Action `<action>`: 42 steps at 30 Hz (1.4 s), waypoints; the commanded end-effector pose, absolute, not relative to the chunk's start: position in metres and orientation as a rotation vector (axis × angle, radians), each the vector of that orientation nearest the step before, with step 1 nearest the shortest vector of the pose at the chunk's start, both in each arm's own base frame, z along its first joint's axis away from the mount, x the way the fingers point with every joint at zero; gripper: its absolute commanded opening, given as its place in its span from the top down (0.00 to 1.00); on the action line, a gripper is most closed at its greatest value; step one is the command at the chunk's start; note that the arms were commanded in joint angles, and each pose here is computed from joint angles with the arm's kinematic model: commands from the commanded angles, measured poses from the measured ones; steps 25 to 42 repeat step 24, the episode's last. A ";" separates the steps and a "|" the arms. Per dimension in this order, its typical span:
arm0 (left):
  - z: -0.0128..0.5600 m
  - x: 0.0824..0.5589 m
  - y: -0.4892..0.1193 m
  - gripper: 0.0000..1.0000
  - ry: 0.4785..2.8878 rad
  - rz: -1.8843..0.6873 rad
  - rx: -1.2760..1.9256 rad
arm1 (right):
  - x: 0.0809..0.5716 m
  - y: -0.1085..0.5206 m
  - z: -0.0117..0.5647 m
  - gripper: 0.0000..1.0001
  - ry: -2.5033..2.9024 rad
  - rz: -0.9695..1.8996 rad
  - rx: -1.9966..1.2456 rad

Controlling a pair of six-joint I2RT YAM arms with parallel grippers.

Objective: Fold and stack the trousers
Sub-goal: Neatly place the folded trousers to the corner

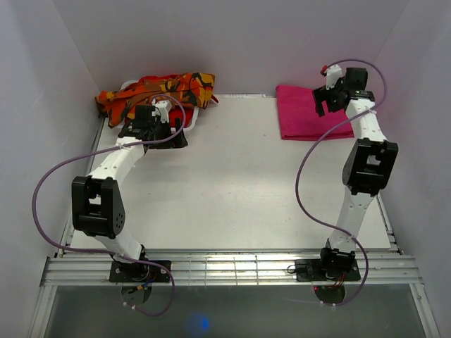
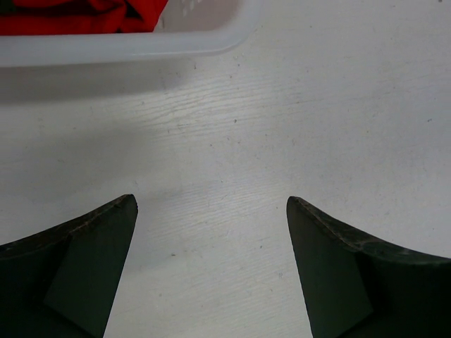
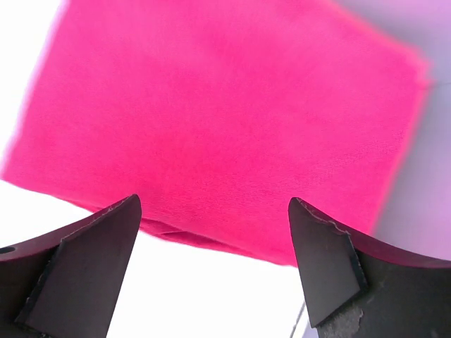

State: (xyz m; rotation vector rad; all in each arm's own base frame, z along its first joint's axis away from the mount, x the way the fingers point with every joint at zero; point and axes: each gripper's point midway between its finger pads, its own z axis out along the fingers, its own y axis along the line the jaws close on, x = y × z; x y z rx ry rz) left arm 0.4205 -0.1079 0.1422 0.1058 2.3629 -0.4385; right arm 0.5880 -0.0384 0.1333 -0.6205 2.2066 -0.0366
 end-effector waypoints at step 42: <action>0.206 0.338 -0.097 0.02 2.201 -0.430 0.340 | 0.283 0.024 0.216 0.10 2.133 0.241 -0.459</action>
